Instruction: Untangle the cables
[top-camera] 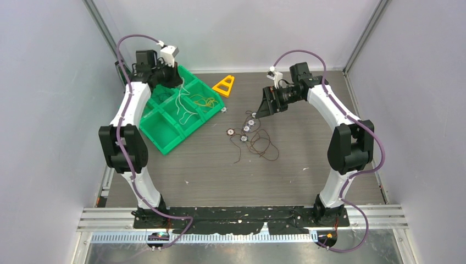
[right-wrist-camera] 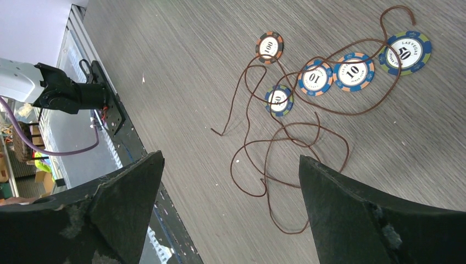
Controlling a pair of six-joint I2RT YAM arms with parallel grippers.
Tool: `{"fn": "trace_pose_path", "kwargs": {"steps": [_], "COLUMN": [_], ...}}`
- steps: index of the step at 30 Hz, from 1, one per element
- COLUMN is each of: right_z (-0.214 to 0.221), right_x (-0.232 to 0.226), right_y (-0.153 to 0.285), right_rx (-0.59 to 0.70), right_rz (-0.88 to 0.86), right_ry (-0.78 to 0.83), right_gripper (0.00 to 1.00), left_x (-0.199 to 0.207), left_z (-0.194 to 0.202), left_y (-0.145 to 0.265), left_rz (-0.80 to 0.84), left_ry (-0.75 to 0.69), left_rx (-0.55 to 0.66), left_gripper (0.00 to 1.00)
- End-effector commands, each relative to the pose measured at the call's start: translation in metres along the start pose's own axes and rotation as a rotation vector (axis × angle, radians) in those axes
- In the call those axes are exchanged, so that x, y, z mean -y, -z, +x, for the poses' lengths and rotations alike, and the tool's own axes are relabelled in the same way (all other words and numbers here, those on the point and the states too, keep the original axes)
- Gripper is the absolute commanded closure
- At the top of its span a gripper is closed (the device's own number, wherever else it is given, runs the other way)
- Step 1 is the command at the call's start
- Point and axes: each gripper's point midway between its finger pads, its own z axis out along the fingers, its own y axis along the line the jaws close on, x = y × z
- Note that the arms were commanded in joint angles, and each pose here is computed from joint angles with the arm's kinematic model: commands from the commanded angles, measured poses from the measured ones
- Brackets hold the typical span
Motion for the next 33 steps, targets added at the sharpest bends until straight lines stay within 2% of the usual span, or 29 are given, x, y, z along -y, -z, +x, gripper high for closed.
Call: {"fn": "trace_pose_path", "kwargs": {"steps": [1, 7, 10, 15, 18, 20, 22, 24, 27, 29, 32, 33], "right_z": [-0.015, -0.01, -0.011, 0.002, 0.014, 0.02, 0.027, 0.034, 0.045, 0.053, 0.063, 0.067], "right_x": [-0.003, -0.002, -0.002, 0.005, 0.013, 0.025, 0.037, 0.048, 0.063, 0.07, 0.078, 0.079], "right_y": [0.007, 0.007, 0.006, 0.002, -0.003, -0.007, -0.011, -0.013, -0.014, -0.014, -0.013, -0.013], "right_rx": [0.032, 0.027, 0.026, -0.03, -0.093, -0.123, -0.154, -0.18, -0.222, -0.249, -0.282, -0.291], "right_rz": [0.012, 0.013, 0.01, 0.024, 0.054, 0.087, 0.123, 0.16, 0.219, 0.244, 0.28, 0.286], "right_ry": [0.055, 0.049, 0.046, 0.059, 0.078, 0.078, 0.083, 0.085, 0.072, 0.057, 0.043, 0.037], "right_gripper": [0.0, 0.0, 0.0, 0.01, 0.07, 0.11, 0.15, 0.18, 0.24, 0.28, 0.31, 0.32], "left_x": [-0.023, -0.042, -0.047, -0.041, -0.026, -0.013, 0.014, 0.043, 0.106, 0.15, 0.21, 0.218], "left_z": [0.024, 0.092, 0.102, 0.08, 0.061, 0.051, 0.039, 0.037, 0.044, 0.051, 0.057, 0.057], "left_y": [0.01, 0.019, 0.012, 0.021, 0.043, 0.06, 0.077, 0.083, 0.072, 0.057, 0.025, 0.013], "left_rz": [-0.021, -0.065, -0.07, -0.059, -0.034, -0.006, 0.081, 0.148, 0.29, 0.395, 0.522, 0.531], "left_ry": [0.043, -0.014, 0.02, -0.009, -0.099, -0.161, -0.22, -0.269, -0.312, -0.291, -0.175, -0.101], "left_rx": [-0.064, -0.199, -0.245, -0.216, -0.168, -0.142, -0.093, -0.065, -0.068, -0.081, -0.1, -0.11], "left_gripper": [1.0, 1.0, 0.99, 0.66, 0.43, 0.34, 0.2, 0.17, 0.18, 0.2, 0.24, 0.26]}}
